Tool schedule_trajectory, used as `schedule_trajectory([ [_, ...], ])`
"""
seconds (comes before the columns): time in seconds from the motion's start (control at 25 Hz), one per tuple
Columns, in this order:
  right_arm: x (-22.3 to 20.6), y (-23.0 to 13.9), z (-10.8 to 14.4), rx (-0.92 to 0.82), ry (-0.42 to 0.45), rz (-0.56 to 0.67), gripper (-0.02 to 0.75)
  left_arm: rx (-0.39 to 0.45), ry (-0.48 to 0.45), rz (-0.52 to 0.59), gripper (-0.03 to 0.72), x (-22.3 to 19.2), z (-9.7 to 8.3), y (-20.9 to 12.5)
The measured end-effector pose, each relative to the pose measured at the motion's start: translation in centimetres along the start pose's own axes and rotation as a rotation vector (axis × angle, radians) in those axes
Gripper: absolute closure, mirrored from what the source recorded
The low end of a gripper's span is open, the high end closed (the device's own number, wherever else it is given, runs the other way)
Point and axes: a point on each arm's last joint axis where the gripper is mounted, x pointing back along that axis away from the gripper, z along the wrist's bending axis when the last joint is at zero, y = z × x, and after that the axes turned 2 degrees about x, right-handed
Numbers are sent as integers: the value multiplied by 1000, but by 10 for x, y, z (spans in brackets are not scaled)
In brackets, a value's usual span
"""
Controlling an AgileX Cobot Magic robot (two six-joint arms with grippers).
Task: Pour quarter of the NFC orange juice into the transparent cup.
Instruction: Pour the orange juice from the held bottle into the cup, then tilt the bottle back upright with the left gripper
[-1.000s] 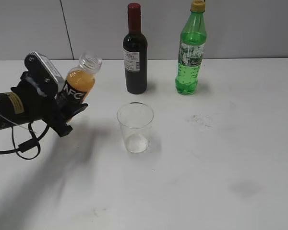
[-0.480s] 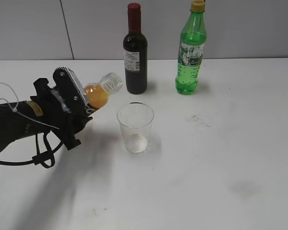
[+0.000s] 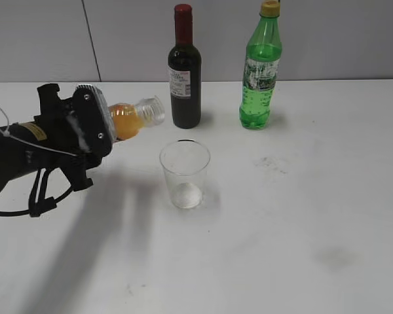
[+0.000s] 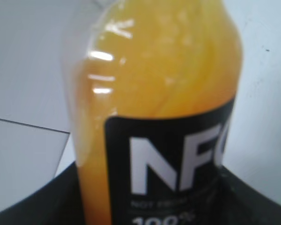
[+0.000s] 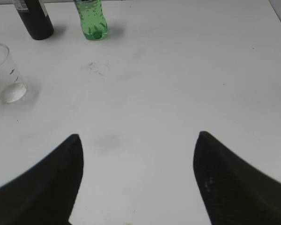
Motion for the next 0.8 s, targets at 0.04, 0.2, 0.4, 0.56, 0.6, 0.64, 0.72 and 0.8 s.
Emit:
schedule_trajectory([
  [0.04, 0, 0, 0, 0, 0, 0, 176, -38, 3, -1, 217, 0, 0, 0],
  [0.2, 0, 0, 0, 0, 0, 0, 176, -144, 11, -11, 217, 1, 0, 3],
  [0.4, 0, 0, 0, 0, 0, 0, 176, -202, 40, -46, 217, 2, -2, 13],
  [0.56, 0, 0, 0, 0, 0, 0, 176, -237, 45, -42, 217, 2, -2, 12],
  [0.6, 0, 0, 0, 0, 0, 0, 176, -242, 48, -40, 217, 2, -1, 12],
  [0.64, 0, 0, 0, 0, 0, 0, 176, -248, 52, -41, 217, 2, -1, 12],
  [0.72, 0, 0, 0, 0, 0, 0, 176, -265, 57, -41, 217, 2, -1, 13],
  [0.8, 0, 0, 0, 0, 0, 0, 176, -284, 60, -40, 217, 2, 0, 13],
])
